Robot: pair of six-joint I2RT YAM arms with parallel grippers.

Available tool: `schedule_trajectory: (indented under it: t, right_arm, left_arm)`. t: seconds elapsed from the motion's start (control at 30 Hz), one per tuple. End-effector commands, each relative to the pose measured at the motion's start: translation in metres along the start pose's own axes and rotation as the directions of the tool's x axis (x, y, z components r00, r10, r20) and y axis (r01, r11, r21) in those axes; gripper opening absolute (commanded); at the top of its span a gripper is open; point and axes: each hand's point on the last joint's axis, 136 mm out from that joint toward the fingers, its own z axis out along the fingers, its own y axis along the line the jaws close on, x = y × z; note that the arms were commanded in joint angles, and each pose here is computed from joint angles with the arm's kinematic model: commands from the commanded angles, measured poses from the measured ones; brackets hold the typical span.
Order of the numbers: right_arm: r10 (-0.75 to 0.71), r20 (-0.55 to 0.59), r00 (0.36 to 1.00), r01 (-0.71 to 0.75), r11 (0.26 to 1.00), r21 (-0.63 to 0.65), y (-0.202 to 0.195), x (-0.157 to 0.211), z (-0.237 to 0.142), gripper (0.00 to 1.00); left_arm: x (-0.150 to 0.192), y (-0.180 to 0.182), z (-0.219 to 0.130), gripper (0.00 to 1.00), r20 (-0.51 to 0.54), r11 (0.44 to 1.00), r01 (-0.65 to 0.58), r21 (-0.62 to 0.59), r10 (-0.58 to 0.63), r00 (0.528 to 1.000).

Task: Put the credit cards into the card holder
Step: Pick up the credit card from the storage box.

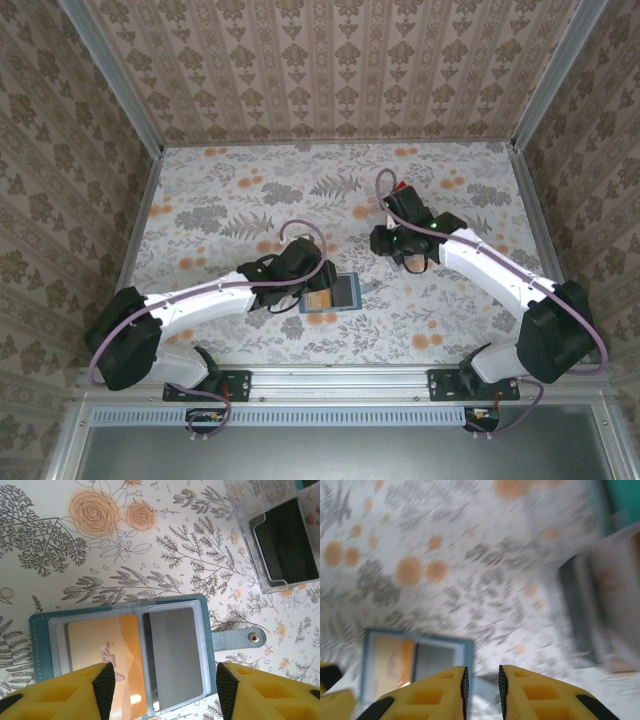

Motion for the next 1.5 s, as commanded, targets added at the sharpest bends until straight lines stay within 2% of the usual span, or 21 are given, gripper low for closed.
schedule_trajectory:
  t: [0.0, 0.13, 0.37, 0.5, 0.87, 1.1, 1.47]
  right_arm:
    - [-0.087, -0.050, 0.995, 0.096, 0.967, 0.237, -0.048, -0.001, -0.006, 0.26]
    - [-0.117, -0.088, 0.989, 0.140, 0.932, 0.333, -0.064, -0.009, 0.000, 0.26]
    - [-0.154, -0.178, 0.972, 0.211, 0.906, 0.366, -0.068, -0.009, 0.022, 0.26]
    - [-0.185, -0.204, 0.961, 0.257, 0.870, 0.421, -0.075, -0.013, 0.027, 0.28]
    - [-0.224, -0.275, 0.935, 0.334, 0.819, 0.467, -0.082, -0.008, 0.049, 0.29]
    - [-0.277, -0.283, 0.918, 0.395, 0.704, 0.591, -0.096, -0.013, 0.042, 0.29]
    - [-0.296, -0.263, 0.918, 0.396, 0.697, 0.597, -0.096, -0.016, 0.039, 0.18]
  left_arm:
    - [-0.007, 0.006, -0.007, 0.60, 0.035, 1.000, 0.006, 0.006, -0.006, 0.999]
    - [-0.009, 0.007, -0.013, 0.64, 0.045, 0.999, 0.021, 0.033, -0.022, 0.999]
    - [-0.014, 0.005, -0.020, 0.71, 0.064, 0.995, 0.046, 0.084, -0.051, 0.997]
    - [-0.012, 0.008, -0.020, 0.72, 0.054, 0.995, 0.053, 0.082, -0.057, 0.997]
    - [-0.014, 0.009, -0.025, 0.74, 0.064, 0.988, 0.089, 0.127, -0.098, 0.993]
    - [-0.014, 0.010, -0.027, 0.74, 0.068, 0.987, 0.095, 0.128, -0.104, 0.992]
    - [-0.013, 0.011, -0.026, 0.75, 0.056, 0.988, 0.096, 0.124, -0.104, 0.993]
